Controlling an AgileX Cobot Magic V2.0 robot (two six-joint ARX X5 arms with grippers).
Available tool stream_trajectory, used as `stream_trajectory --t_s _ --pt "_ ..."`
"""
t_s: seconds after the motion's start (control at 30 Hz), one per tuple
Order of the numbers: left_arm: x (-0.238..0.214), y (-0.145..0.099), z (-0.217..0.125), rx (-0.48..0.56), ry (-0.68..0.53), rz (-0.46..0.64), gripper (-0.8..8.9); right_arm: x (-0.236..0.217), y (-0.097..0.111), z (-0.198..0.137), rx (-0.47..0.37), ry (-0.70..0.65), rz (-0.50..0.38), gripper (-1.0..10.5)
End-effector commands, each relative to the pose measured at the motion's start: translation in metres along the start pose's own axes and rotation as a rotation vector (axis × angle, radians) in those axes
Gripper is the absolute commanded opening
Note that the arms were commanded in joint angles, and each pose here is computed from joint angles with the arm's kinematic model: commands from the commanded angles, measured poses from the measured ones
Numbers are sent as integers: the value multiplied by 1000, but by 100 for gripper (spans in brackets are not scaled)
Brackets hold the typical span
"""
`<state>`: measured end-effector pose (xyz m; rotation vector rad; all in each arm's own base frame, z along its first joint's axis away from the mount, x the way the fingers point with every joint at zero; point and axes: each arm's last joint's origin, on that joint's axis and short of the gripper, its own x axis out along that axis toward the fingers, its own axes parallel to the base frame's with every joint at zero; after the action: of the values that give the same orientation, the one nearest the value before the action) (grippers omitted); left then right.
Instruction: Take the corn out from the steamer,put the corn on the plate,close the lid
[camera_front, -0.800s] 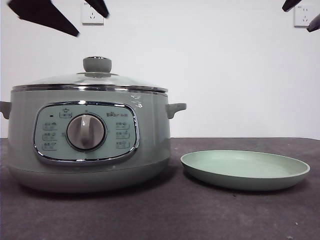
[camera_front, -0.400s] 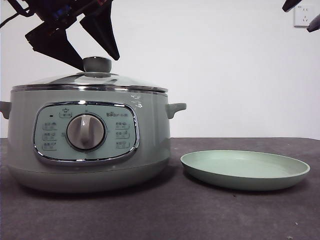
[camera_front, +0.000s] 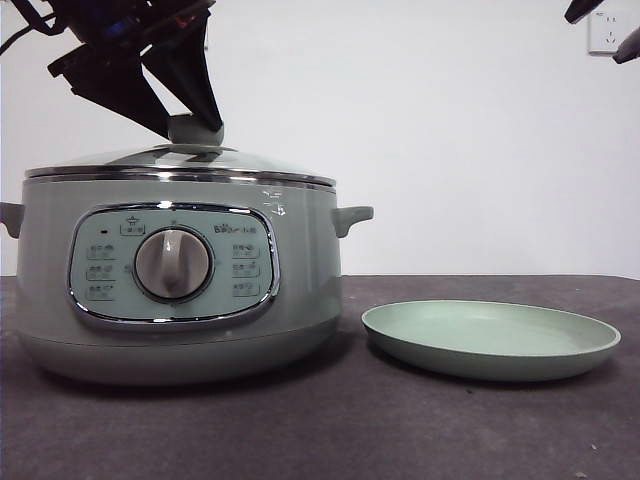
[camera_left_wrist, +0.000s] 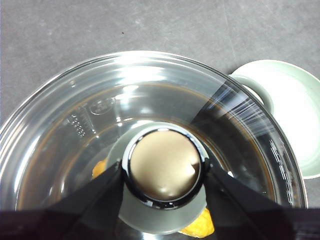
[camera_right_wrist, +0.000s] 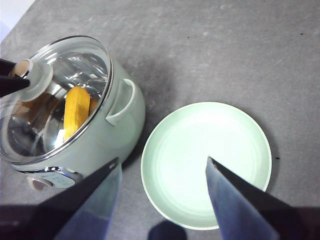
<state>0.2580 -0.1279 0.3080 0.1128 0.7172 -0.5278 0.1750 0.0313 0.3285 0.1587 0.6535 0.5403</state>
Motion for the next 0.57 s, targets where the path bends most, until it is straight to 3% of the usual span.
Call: stream_trajectory --t_s 0.03,0.3,0.47,0.57 --pt "-8 -1 10 23 -74 13 -9 1 2 2 -5 -12 13 284" --pt "-98 -7 33 30 -361 133 -9 38 38 13 -102 100 182 285" --pt "-170 -10 18 -6 -547 289 -9 85 80 37 -201 219 263 285" --pt "-196 -11 8 -5 -608 329 -9 109 99 49 -253 254 274 290"
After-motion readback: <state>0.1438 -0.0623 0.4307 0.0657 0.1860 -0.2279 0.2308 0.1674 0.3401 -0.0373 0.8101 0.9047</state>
